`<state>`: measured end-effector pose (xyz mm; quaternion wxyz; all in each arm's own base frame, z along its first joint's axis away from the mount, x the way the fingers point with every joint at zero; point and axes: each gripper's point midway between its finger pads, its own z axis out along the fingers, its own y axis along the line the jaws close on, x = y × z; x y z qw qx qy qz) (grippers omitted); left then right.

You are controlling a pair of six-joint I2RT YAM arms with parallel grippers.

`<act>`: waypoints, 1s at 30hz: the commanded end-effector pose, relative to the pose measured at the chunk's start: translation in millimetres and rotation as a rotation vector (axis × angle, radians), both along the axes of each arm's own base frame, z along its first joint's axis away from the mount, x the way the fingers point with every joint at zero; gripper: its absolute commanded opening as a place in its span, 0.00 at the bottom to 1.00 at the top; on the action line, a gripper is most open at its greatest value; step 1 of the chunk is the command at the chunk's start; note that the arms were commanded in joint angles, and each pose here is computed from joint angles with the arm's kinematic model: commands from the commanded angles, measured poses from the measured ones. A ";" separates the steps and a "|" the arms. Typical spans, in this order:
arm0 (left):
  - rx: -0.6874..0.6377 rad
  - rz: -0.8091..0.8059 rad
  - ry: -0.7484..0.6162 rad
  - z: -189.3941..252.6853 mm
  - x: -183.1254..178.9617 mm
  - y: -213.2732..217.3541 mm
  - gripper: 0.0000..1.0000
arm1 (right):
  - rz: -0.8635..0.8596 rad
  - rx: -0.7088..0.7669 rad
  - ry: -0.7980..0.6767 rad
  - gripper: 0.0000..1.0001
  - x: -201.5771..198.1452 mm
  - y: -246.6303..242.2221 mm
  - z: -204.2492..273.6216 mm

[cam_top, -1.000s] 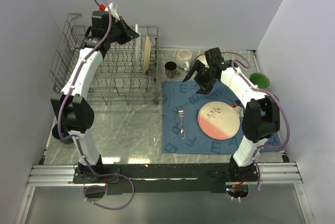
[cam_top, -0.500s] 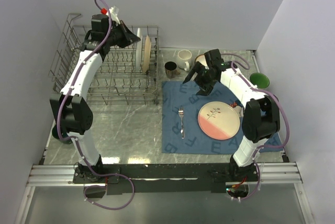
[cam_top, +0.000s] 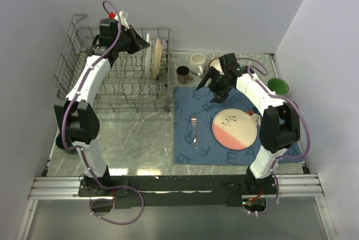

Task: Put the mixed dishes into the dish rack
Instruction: Insert the plate into the dish rack

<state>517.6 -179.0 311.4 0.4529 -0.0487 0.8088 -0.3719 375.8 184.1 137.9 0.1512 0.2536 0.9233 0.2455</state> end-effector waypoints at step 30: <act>-0.021 -0.053 -0.032 -61.4 18.3 8.7 0.01 | -0.036 -0.002 -0.044 0.97 3.9 -9.3 18.9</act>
